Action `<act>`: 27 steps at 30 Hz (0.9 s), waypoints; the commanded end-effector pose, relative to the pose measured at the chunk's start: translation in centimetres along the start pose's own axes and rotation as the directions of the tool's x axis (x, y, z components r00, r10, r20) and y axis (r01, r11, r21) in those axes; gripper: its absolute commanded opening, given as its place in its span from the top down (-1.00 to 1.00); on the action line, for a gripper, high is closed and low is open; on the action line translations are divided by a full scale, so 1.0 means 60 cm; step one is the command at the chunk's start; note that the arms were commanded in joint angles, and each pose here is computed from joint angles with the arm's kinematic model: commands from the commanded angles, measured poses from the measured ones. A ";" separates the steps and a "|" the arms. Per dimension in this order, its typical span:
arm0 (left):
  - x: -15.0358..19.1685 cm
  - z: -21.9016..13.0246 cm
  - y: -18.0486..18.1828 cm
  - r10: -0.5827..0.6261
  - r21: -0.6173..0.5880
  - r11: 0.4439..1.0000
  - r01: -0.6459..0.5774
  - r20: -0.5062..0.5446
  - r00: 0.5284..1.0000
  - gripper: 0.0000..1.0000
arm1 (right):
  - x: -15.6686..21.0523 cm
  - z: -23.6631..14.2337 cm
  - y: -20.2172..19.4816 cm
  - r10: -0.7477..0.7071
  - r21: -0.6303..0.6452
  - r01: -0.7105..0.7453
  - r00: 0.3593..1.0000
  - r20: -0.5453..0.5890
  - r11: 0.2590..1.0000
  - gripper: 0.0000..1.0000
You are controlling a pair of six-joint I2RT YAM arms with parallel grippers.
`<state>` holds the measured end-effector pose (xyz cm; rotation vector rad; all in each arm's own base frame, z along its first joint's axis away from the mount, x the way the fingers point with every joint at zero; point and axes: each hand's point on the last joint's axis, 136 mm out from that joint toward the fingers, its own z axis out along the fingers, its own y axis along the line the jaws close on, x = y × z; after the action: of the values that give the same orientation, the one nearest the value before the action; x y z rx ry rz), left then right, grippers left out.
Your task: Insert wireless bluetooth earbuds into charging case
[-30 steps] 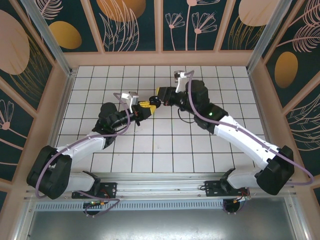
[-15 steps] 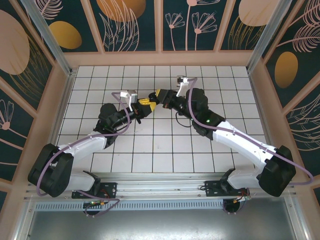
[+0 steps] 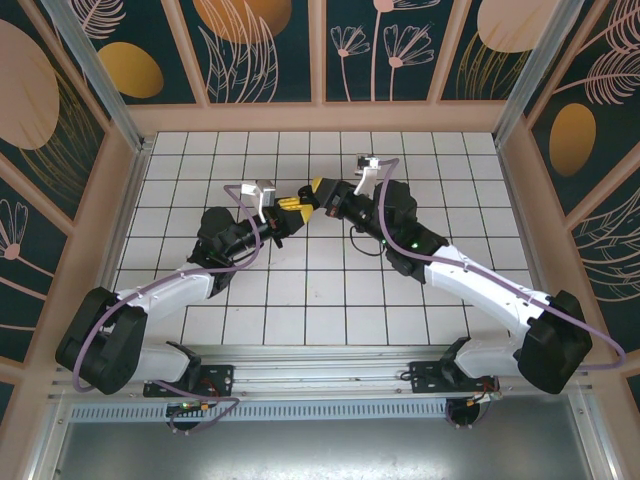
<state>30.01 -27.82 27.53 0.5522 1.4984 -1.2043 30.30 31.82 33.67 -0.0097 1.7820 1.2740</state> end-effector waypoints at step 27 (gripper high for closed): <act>-0.021 -0.003 -0.020 0.019 0.031 0.999 -0.020 0.047 0.999 0.95 | -0.027 -0.010 0.027 0.032 -0.042 -0.028 0.996 0.089 0.999 0.78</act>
<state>30.24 -27.70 27.49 0.5326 1.5057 -1.2003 30.06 31.91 32.39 0.0294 1.7976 1.2839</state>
